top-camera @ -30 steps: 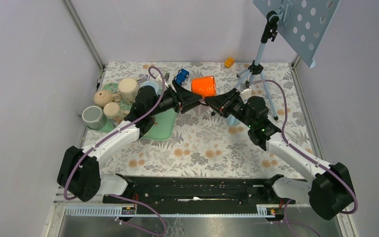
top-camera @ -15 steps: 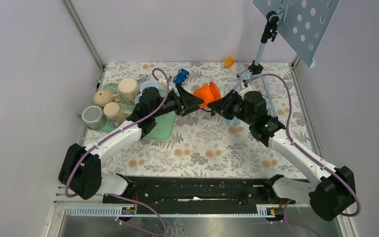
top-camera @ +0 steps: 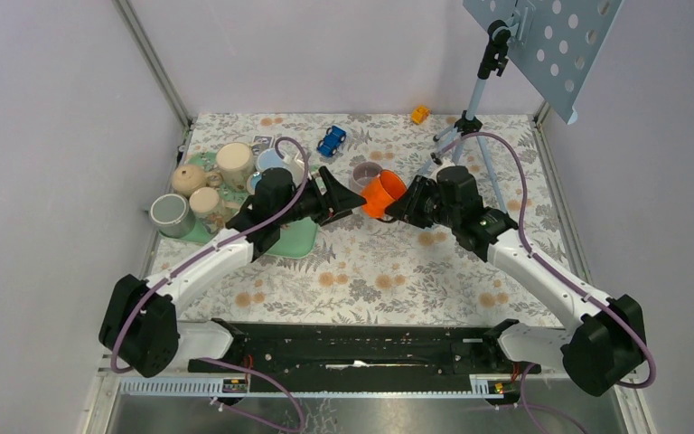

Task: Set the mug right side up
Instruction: Turn over the cup on the tray, then place the cup at the center of the board.

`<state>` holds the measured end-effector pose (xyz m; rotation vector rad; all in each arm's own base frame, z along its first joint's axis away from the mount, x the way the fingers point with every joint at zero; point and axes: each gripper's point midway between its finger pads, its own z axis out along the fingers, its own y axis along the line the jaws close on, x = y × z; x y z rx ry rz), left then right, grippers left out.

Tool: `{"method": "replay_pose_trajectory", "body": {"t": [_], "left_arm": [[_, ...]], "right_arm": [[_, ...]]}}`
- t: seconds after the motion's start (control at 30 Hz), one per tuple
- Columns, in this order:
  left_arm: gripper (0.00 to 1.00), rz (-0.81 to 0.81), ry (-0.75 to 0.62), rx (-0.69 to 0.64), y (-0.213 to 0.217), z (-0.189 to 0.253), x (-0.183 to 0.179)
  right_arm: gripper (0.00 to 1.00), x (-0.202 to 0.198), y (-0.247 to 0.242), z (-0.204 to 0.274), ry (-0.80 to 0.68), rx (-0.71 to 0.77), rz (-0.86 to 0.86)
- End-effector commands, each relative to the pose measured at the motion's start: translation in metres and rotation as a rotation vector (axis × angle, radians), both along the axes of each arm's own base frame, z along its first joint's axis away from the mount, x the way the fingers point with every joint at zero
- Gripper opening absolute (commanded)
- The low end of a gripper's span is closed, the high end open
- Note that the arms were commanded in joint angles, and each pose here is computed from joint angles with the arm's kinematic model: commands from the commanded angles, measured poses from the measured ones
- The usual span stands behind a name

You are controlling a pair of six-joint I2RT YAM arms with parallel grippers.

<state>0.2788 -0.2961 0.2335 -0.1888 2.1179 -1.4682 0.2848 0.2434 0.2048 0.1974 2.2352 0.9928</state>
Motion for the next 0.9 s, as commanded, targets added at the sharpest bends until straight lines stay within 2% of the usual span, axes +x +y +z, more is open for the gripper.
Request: {"method": "replay_pose_trajectory", "body": {"t": [0.0,0.4,0.7,0.87], "left_arm": [[0.75,0.03,-0.089,0.048,0.01,0.01,0.0],[0.86,0.022,-0.143,0.132,0.02,0.013,-0.004],[0.91,0.006,-0.151,0.168,0.021,0.013,-0.005],[0.91,-0.008,-0.158,0.17,0.02,0.013,-0.006]], "right_arm": [[0.0,0.009,0.002,0.029,-0.123,-0.015,0.04],[0.0,-0.024,-0.024,-0.011,-0.002,-0.207,0.096],[0.0,-0.056,-0.065,-0.048,0.136,-0.383,0.05],[0.0,-0.071,-0.082,-0.064,0.199,-0.427,0.016]]}}
